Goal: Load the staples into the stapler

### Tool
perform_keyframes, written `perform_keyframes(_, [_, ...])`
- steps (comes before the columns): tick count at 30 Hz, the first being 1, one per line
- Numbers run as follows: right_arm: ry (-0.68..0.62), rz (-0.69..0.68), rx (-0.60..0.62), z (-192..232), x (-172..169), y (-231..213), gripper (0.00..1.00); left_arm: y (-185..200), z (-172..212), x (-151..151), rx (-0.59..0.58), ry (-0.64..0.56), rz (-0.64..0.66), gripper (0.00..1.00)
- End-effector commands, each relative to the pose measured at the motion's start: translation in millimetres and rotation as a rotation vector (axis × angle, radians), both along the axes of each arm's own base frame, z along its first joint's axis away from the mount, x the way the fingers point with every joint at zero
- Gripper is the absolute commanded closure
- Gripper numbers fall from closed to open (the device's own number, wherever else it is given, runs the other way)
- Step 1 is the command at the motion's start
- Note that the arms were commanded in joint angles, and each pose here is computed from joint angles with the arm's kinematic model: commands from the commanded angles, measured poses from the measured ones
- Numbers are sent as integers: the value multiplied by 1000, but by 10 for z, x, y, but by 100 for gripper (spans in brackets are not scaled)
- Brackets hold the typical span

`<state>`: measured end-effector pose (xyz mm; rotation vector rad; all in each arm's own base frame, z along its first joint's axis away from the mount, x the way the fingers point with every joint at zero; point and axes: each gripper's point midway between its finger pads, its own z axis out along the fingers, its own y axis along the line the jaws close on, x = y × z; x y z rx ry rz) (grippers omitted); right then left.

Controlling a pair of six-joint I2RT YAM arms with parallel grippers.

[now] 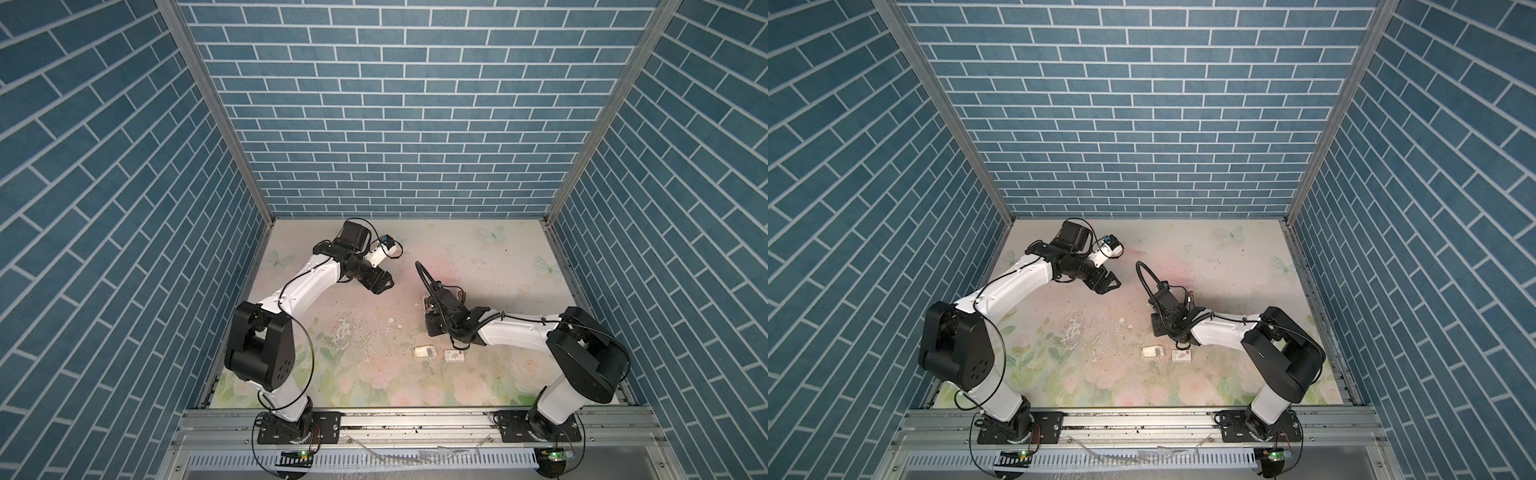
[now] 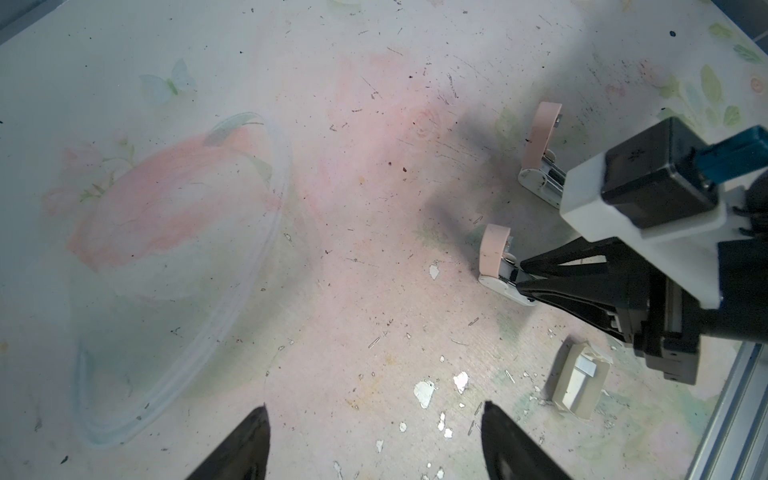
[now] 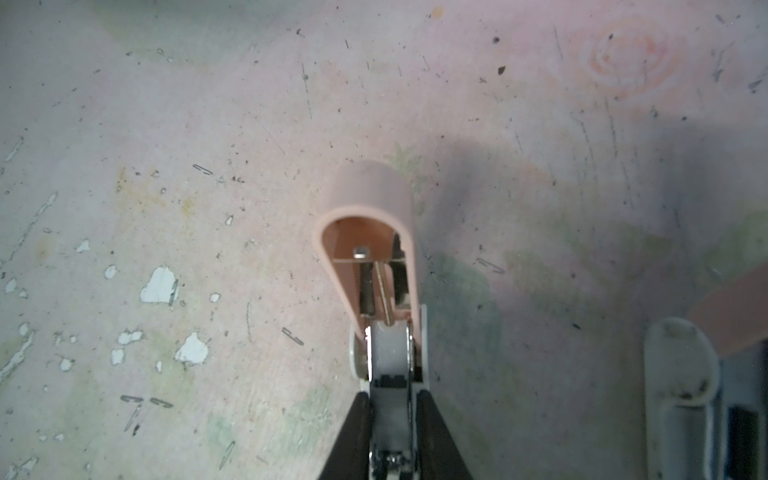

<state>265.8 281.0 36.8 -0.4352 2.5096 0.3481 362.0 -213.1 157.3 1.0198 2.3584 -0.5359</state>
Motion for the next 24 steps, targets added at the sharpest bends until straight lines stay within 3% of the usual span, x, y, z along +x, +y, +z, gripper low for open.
perform_keyframes(1, [-4,13,-63,8,-41,-89,78,23,105,-18,-13,-13,-3,19])
perform_keyframes(24, [-16,24,-71,99,-4,-61,68,38,122,-12,-7,-28,-4,19])
